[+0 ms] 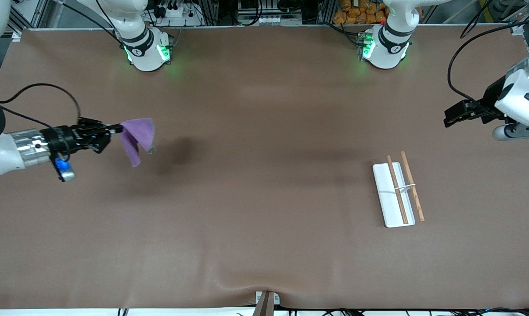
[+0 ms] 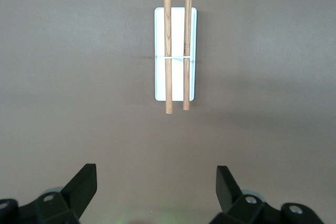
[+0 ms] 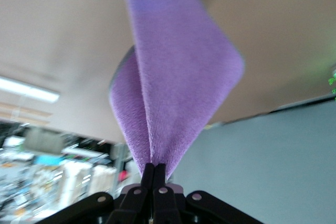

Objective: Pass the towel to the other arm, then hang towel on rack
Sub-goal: 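Carry the towel with the right gripper while the left gripper approaches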

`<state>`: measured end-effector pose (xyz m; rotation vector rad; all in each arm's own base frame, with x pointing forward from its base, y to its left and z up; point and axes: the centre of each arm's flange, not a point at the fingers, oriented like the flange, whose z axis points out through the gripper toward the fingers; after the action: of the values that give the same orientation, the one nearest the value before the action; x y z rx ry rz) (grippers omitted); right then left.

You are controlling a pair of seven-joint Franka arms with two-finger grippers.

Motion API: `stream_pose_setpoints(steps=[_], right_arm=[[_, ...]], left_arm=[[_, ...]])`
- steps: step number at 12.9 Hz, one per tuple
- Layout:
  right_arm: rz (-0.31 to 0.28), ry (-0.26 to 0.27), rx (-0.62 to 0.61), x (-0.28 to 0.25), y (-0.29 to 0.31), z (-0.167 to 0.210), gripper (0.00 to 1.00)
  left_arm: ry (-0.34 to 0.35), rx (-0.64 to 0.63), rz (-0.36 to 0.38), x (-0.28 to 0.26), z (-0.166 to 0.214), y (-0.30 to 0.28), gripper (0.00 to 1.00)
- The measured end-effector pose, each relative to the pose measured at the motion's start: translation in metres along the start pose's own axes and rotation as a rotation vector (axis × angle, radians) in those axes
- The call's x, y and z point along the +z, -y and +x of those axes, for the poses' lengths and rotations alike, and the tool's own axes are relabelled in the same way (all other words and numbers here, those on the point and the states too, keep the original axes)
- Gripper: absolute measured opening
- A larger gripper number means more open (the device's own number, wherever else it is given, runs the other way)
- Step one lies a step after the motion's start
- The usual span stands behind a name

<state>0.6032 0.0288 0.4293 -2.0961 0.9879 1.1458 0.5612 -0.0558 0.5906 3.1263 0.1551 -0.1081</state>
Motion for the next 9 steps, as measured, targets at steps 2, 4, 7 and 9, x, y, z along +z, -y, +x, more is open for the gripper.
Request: stream_pose_setpoints(steps=[2,4,7,9], right_arm=[[0.077,0.036,0.069,0.023,0.037,-0.023,0.01],[0.129,0.014,0.166,0.056,0.077,-0.05,0.01],[0.199,-0.087,0.309,0.15,0.144,-0.117,0.01],[0.275,-0.132,0.374,0.221,0.176,-0.162,0.01]], left_arm=[[0.016,-0.006,-0.036,0.007,0.004,-0.006,1.0],[0.032,-0.011,-0.073,0.014,0.007,-0.011,1.0],[0.067,-0.033,-0.164,0.025,0.015,-0.019,1.0],[0.104,-0.053,-0.235,0.038,0.024,-0.024,1.0]])
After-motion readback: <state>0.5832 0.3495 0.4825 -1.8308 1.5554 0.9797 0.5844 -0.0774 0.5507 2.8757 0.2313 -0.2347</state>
